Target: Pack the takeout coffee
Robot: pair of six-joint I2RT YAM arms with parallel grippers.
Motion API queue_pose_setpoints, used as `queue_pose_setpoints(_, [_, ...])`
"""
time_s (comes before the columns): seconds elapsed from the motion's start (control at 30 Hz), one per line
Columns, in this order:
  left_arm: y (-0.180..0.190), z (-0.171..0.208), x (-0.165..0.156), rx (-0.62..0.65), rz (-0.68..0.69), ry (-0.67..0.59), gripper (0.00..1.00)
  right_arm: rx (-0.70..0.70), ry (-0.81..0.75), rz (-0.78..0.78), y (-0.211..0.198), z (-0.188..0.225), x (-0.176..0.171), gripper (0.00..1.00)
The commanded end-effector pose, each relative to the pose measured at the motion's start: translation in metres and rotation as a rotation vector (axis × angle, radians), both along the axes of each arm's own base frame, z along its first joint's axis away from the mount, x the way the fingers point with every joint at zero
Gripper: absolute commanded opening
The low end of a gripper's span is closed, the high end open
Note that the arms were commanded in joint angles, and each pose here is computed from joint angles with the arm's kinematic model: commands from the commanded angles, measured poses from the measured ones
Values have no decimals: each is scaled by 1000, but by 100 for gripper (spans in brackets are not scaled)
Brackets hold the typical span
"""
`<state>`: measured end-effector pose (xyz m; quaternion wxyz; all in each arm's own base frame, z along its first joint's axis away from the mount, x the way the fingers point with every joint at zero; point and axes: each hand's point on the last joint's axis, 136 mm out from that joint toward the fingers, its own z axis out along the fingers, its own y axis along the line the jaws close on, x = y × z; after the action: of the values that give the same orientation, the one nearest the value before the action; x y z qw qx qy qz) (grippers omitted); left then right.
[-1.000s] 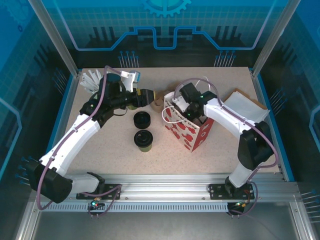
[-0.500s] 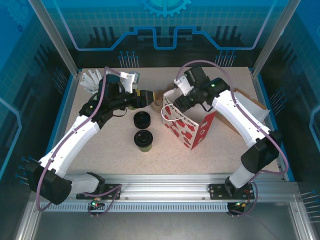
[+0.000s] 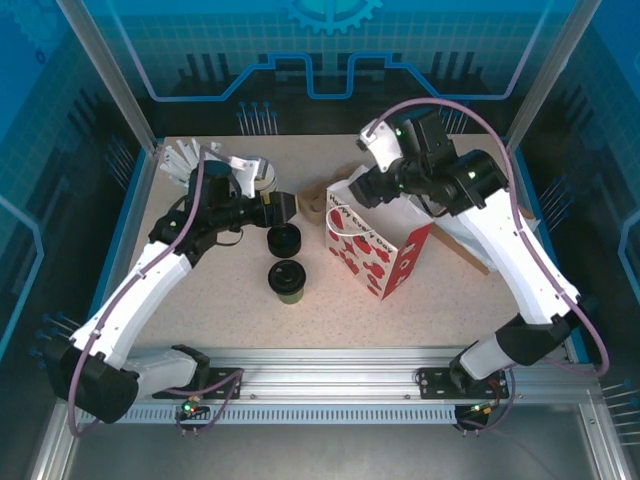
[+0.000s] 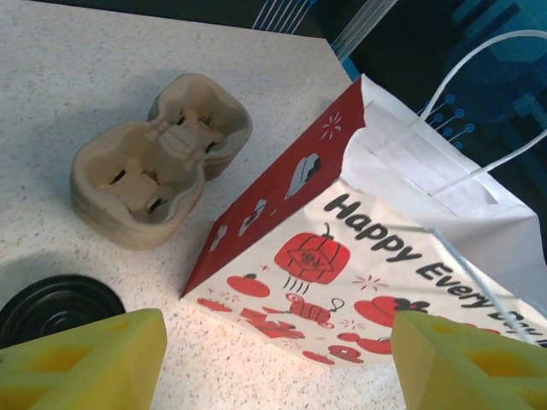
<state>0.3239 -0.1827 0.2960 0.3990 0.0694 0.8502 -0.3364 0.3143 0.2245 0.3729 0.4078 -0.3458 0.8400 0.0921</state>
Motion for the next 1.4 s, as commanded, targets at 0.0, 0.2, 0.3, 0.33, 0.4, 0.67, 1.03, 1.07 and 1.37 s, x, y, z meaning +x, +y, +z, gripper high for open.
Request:
queue_pose_setpoints(0.0, [25,-12,-18,9,64,78,73,38,-5,162,43,12,-43,80])
queue_pose_setpoints(0.2, [89,-39,-41,-21,237,218,79,-73,74,372,120,-35,-90,82])
queue_pose_setpoints(0.3, [107,-53,-47,-59,290,260,83,-110,142,440,149,-64,-105,83])
queue_pose_setpoints(0.33, [112,-59,-48,-66,306,274,84,-120,177,457,157,-76,-108,84])
queue_pose_setpoints(0.4, [120,-68,-50,-67,331,287,87,-159,227,476,168,-98,-113,88])
queue_pose_setpoints(0.67, [147,-92,-49,-2,431,288,96,-311,340,441,175,-171,-98,95])
queue_pose_setpoints(1.03, [144,-90,-44,-13,410,270,98,-418,424,418,170,-213,-87,99])
queue_pose_setpoints(1.07, [143,-90,-44,-18,405,270,97,-424,422,414,170,-214,-86,99])
queue_pose_setpoints(1.37, [140,-88,-42,-29,389,262,97,-479,433,414,170,-227,-81,96])
